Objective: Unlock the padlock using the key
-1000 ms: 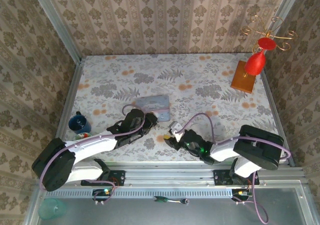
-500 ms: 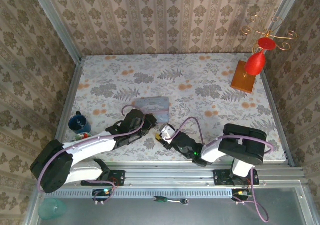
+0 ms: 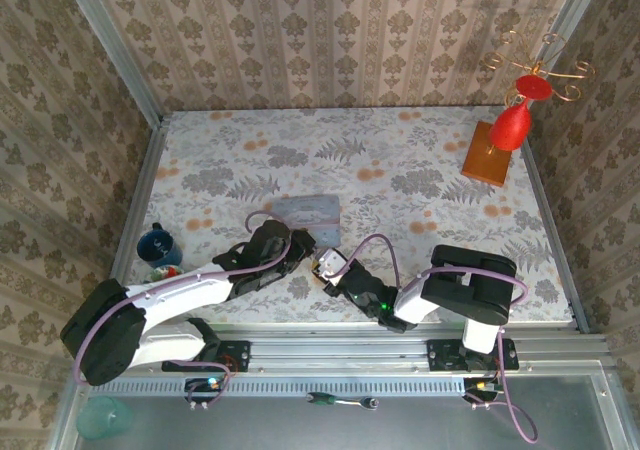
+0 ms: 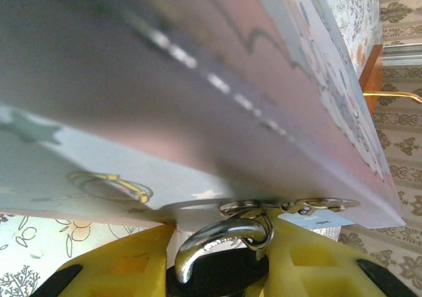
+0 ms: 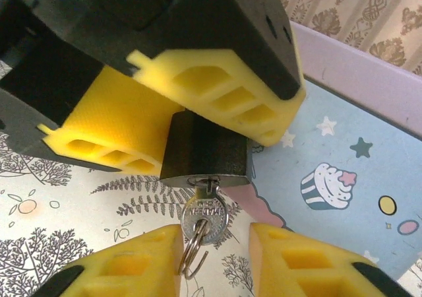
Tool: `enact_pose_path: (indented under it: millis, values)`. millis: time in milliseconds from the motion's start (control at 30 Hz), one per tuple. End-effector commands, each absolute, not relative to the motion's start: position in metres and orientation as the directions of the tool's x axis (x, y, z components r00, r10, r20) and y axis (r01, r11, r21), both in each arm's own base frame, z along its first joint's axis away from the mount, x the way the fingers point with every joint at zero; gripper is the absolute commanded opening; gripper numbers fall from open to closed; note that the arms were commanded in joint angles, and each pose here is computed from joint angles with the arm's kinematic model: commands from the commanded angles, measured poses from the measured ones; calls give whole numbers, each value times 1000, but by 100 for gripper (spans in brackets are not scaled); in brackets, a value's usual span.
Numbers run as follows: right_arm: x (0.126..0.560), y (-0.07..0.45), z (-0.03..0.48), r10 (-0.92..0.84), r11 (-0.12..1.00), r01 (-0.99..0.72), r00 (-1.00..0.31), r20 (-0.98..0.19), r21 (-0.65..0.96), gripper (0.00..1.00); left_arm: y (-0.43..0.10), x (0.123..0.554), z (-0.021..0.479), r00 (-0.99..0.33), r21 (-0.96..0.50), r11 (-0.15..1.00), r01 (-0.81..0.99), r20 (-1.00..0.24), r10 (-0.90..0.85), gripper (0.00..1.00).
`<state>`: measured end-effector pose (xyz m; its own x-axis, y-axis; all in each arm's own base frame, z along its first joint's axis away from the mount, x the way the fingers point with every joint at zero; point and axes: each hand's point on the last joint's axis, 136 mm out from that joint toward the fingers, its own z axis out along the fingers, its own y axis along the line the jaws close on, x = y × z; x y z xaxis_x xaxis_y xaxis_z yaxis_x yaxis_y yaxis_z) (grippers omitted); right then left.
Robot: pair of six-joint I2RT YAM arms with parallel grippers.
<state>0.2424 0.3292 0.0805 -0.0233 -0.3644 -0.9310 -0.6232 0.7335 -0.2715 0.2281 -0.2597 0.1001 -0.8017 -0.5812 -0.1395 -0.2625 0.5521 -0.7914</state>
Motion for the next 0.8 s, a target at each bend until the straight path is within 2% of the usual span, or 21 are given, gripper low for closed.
enact_pose_path:
  millis: [0, 300, 467, 767]
  values:
    - [247, 334, 94, -314, 761, -599, -6, -950, -248, 29, -272, 236, 123, -801, -826, 521, -213, -158, -577, 0]
    - [246, 339, 94, -325, 760, -594, 4, -946, -264, 23, -276, 233, 118, -812, -818, 534, -215, -154, -563, 0]
    - [247, 338, 95, -327, 772, -576, 1, -945, -268, 22, -276, 233, 118, -816, -809, 548, -213, -161, -555, 0]
    - [245, 339, 99, -271, 787, -583, -35, -962, -201, 15, -279, 231, 119, -831, -798, 573, -186, -184, -526, 0]
